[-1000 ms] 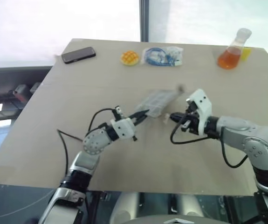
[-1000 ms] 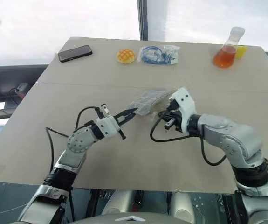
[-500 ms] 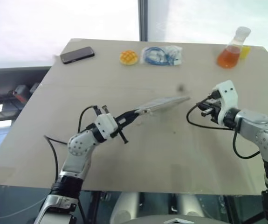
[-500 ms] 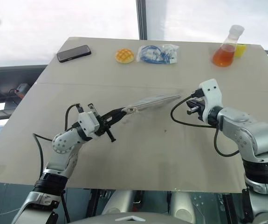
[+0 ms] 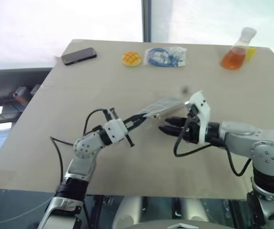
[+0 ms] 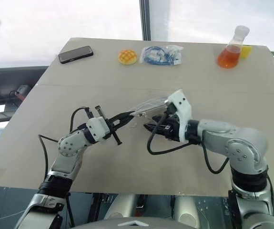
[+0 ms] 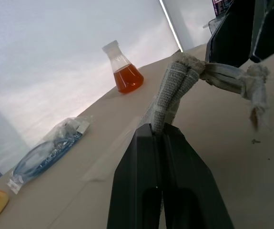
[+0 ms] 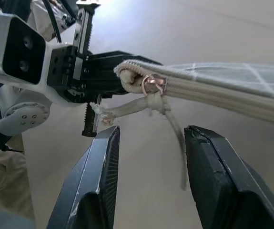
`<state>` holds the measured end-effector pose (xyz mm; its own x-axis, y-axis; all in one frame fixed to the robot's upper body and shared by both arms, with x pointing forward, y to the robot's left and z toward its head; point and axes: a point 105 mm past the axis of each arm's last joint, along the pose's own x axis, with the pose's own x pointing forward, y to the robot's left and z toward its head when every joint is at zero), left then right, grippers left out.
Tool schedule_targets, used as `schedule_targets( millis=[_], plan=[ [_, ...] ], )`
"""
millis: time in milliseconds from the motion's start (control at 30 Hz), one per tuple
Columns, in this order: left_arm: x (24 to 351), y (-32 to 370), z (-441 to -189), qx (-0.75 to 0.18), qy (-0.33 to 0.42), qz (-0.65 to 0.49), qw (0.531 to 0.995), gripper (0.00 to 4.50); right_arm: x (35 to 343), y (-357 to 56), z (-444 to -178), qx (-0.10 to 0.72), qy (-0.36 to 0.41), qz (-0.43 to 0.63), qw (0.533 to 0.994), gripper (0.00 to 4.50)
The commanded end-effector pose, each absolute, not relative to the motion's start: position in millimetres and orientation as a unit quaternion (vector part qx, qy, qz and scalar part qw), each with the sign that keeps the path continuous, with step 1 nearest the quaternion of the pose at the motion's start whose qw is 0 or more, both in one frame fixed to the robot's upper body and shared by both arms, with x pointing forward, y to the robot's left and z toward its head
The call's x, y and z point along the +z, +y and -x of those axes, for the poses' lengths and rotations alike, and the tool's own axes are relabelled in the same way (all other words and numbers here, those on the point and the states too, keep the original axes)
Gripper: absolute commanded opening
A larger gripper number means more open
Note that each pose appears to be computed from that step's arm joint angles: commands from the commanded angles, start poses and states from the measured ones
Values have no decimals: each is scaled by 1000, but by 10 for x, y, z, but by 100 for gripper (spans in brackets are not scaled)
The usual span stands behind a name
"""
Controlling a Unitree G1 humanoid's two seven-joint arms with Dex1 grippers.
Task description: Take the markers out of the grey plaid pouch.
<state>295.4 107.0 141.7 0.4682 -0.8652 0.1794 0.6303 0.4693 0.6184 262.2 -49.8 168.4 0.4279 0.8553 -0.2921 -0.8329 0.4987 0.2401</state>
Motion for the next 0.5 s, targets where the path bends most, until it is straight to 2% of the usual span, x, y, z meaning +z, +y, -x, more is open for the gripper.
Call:
schedule_targets(
  millis=[33, 133, 167, 300, 500],
  plan=[
    [1539, 1016, -2923, -455, -274, -245, 811, 0, 1728, -468, -2693, 493, 183, -31, 850, 216],
    [1563, 995, -2894, -458, -280, -245, 808, 0, 1701, -458, -2778, 480, 184, -29, 857, 216],
    [1567, 991, -2880, -459, -281, -244, 806, 0, 1701, -467, -2824, 469, 181, -30, 864, 162],
    [1551, 1006, -2802, -473, -279, -239, 801, 0, 1770, -566, -2966, 441, 166, -38, 881, 7],
    [1518, 997, -2608, -530, -275, -237, 766, 0, 1744, -892, -3164, 384, 175, -18, 906, 7]
  ],
)
